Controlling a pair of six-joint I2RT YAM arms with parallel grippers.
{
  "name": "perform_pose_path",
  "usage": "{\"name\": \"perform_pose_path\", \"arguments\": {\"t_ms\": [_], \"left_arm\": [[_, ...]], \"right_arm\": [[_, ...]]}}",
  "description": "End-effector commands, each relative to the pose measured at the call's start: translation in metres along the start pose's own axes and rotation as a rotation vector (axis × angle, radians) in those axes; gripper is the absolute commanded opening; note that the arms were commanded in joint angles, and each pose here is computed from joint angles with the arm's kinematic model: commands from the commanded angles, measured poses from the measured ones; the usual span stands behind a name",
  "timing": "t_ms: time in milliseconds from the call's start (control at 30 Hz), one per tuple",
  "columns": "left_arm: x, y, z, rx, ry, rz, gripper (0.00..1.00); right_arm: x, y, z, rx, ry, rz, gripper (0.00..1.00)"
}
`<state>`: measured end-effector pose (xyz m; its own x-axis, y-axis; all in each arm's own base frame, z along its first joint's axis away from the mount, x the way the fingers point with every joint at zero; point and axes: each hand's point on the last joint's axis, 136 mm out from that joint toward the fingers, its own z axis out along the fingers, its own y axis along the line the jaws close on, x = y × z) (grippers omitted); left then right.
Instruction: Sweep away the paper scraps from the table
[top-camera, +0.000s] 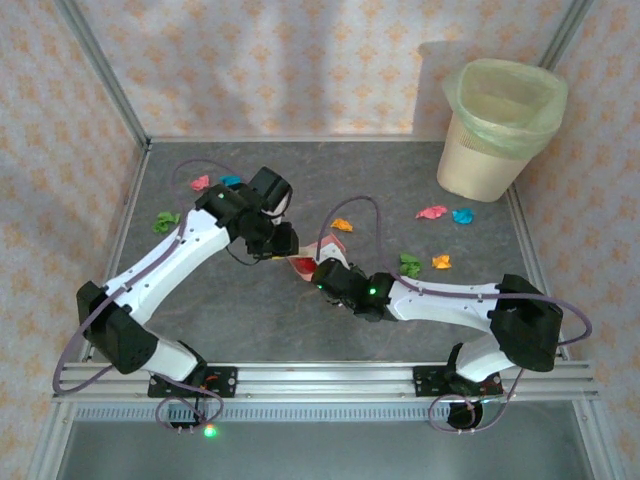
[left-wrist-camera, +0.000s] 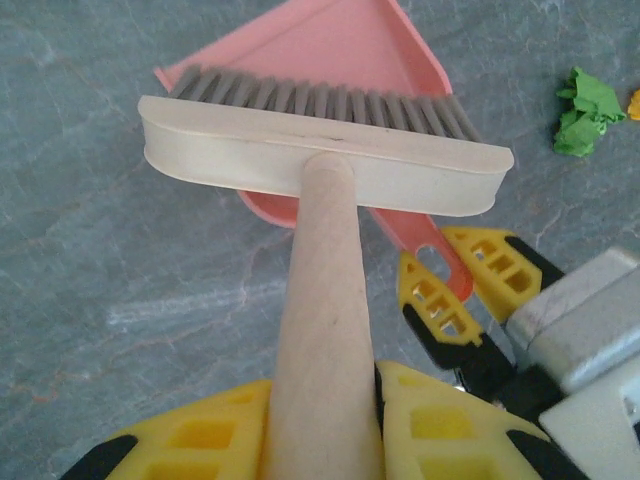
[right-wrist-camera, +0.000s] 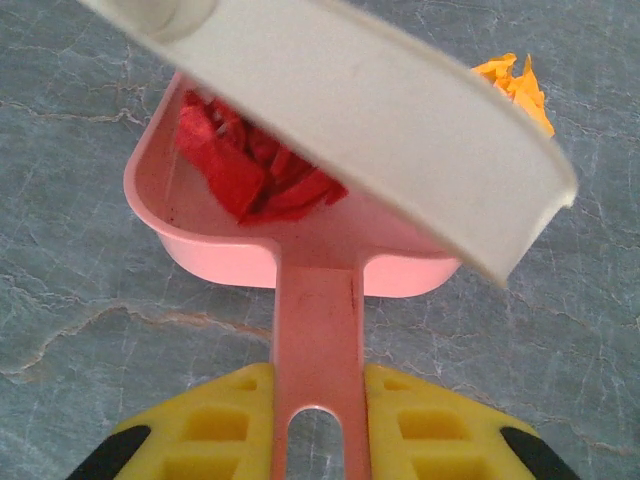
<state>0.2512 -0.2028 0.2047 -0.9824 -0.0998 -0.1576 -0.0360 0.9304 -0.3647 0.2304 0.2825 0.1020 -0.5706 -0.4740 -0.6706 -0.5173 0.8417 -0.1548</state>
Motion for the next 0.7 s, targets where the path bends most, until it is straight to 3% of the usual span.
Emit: {"name": "perform_pose_path", "arguments": {"t_ms": [0,300,500,667], "left_arm": [[-0.002,-0.012,-0.013,0.079,-0.044,-0.021,0.00],[-0.024,-0.025,-0.041,0.138,-0.179,-0.080,0.00],[-0.055,-0.036,-0.051,0.112,-0.262,-0.076,0.00],[-0.088,-0.052,-0.049,0.035,-0.258,-0.013,0.00]], "right_arm": [[0.005,-0.014,-0.003,0.040,0.003,0.021,0.00],[-0.002,-0.018,-0.014,0.000,-0.065,0.075,0.00],[-0.003,-0.019,-0.015,-0.007,-0.071,0.084,0.00],[-0.002,-0.021,-0.020,-0.017,-0.076,0.120,0.00]]}}
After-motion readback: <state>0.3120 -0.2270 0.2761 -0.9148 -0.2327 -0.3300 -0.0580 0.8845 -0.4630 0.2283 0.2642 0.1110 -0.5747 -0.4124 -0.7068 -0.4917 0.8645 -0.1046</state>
